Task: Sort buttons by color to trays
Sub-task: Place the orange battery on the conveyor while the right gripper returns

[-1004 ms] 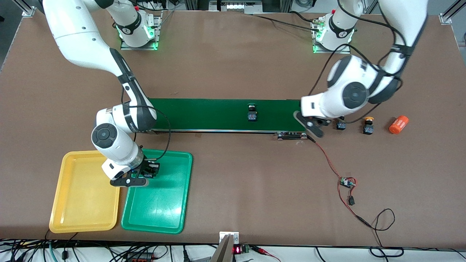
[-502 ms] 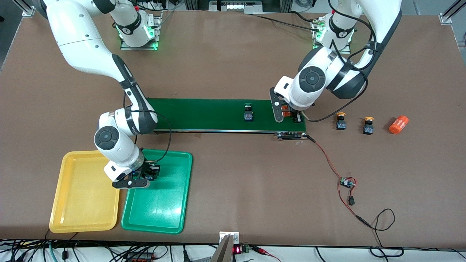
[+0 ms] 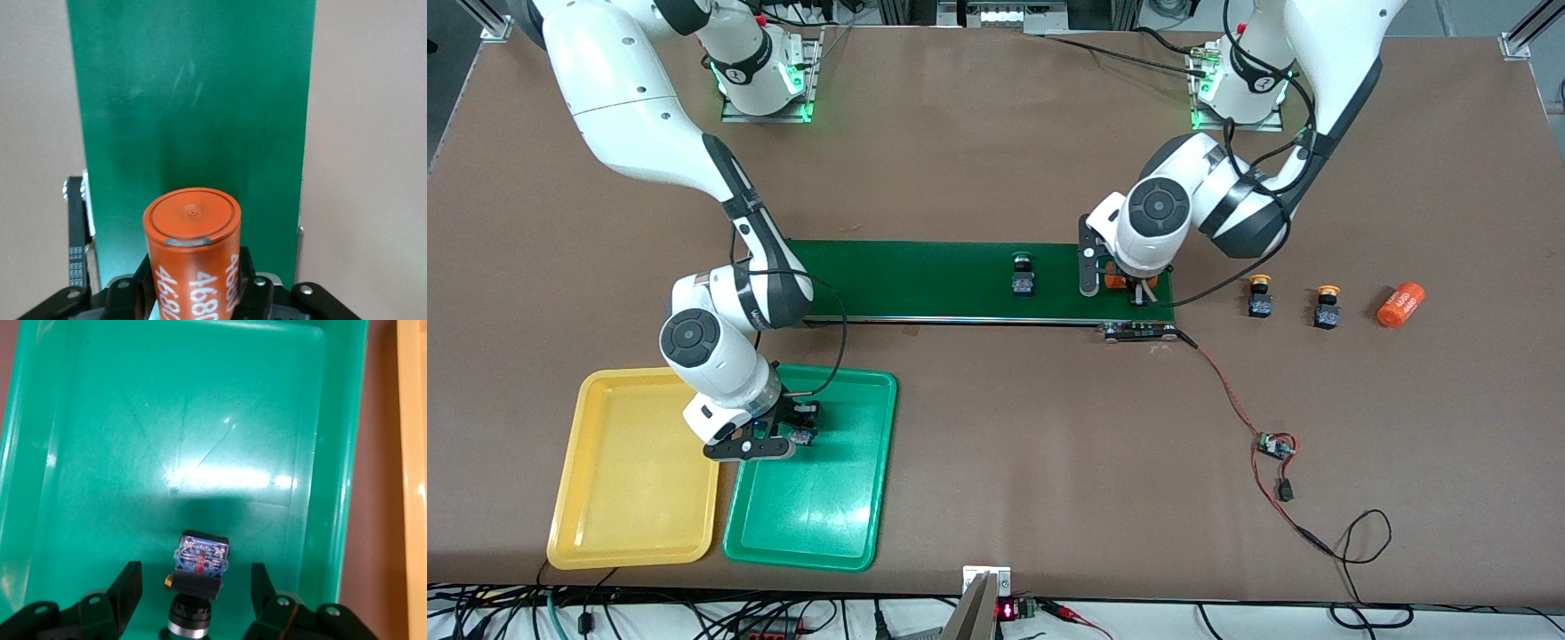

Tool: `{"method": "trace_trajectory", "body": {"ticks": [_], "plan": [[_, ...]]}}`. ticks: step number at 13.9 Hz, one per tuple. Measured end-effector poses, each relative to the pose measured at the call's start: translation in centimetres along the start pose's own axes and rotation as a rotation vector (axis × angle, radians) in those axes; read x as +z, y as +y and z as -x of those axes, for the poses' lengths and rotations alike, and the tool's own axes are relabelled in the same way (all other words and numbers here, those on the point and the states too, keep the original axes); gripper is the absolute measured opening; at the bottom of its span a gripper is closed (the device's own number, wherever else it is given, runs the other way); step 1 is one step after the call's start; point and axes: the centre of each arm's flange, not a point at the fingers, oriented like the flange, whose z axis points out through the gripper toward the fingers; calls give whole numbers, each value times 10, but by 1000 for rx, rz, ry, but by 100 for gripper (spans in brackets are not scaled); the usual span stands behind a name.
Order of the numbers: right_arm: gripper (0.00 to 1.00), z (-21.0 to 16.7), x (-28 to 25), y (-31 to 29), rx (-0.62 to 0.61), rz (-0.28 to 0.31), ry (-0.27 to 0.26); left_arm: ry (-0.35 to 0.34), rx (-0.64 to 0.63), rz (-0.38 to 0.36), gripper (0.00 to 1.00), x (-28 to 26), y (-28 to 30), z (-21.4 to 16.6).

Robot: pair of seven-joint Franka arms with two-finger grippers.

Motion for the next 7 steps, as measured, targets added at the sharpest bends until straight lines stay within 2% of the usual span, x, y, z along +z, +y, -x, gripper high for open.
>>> {"method": "trace_trajectory", "body": {"ticks": [3,4,5,7], "plan": [[81,-3,-4,-2,-1,-4,10,-1,3,13,49,7,0,-1],[85,-5,-7,-3,0,-5,16,-2,4,21,49,11,0,-2],[85,-6,-10,-3,0,-6,19,-3,4,29,49,15,0,-2],[90,-5,-14,-4,-1,-3,9,-3,4,40,49,21,0,-1]]}}
